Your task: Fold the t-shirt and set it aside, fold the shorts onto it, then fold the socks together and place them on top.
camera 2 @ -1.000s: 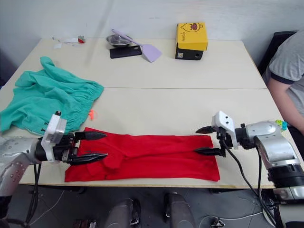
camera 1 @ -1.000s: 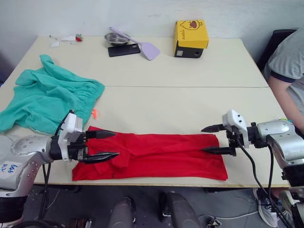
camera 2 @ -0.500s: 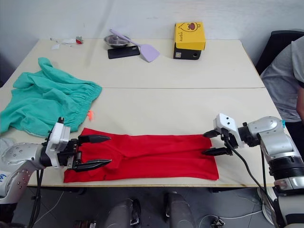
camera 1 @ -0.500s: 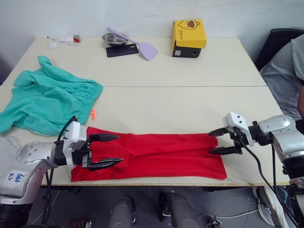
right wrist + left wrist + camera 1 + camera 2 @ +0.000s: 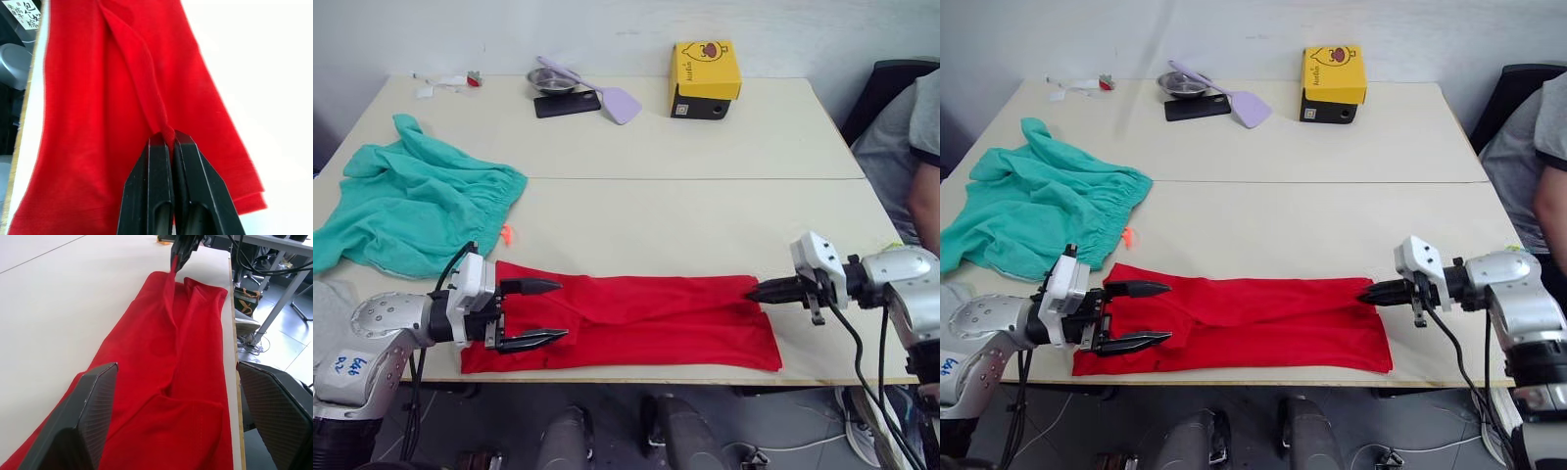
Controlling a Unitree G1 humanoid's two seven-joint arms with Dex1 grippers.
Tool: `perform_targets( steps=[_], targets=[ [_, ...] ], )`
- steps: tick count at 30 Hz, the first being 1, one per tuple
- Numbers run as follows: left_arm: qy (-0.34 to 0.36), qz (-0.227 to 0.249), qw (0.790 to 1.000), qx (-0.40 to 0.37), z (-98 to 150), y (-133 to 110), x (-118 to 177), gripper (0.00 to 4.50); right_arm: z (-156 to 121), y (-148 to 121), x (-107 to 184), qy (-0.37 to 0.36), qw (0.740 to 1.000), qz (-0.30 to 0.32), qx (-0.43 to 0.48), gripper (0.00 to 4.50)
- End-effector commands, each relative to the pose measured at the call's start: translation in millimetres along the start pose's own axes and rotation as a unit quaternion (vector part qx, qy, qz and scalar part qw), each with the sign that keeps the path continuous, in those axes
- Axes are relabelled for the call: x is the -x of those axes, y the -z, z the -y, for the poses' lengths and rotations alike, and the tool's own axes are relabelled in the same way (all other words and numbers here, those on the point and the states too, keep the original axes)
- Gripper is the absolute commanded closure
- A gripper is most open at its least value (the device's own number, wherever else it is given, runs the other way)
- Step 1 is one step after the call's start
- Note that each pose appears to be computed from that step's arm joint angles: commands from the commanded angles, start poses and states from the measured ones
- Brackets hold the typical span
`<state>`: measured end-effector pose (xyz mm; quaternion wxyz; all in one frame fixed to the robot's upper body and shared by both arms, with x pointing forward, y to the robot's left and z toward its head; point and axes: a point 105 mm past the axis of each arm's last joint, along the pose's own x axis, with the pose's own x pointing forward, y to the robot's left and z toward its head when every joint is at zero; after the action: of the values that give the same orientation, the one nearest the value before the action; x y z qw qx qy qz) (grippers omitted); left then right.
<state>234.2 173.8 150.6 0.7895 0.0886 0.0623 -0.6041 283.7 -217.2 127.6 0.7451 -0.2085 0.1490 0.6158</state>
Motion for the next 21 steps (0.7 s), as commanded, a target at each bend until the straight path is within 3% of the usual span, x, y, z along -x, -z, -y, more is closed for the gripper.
perform_targets(
  steps=[1,7,10,14,21],
  targets=[
    [0.005,-0.002,1.000,-0.020,1.7,-4.6,1.1,0.46,-9.5,-8.1,4.1,0.000,0.998,0.018,0.053,4.48],
    [0.003,-0.012,1.000,-0.019,1.4,1.0,2.4,0.46,-11.7,7.7,-0.5,0.032,0.995,0.013,0.096,4.48],
    [-0.001,-0.019,1.000,-0.018,-0.7,3.8,4.7,0.46,-10.2,8.9,-3.7,0.041,0.996,0.035,0.076,4.48],
    [-0.015,-0.024,0.999,-0.016,-4.8,6.2,10.8,0.46,-14.2,3.9,-3.9,0.021,0.997,0.049,0.063,3.54],
    [-0.068,-0.038,0.997,0.006,-15.8,4.3,38.0,0.46,-36.7,-15.5,22.0,-0.052,0.997,0.036,-0.051,1.09]
  ],
)
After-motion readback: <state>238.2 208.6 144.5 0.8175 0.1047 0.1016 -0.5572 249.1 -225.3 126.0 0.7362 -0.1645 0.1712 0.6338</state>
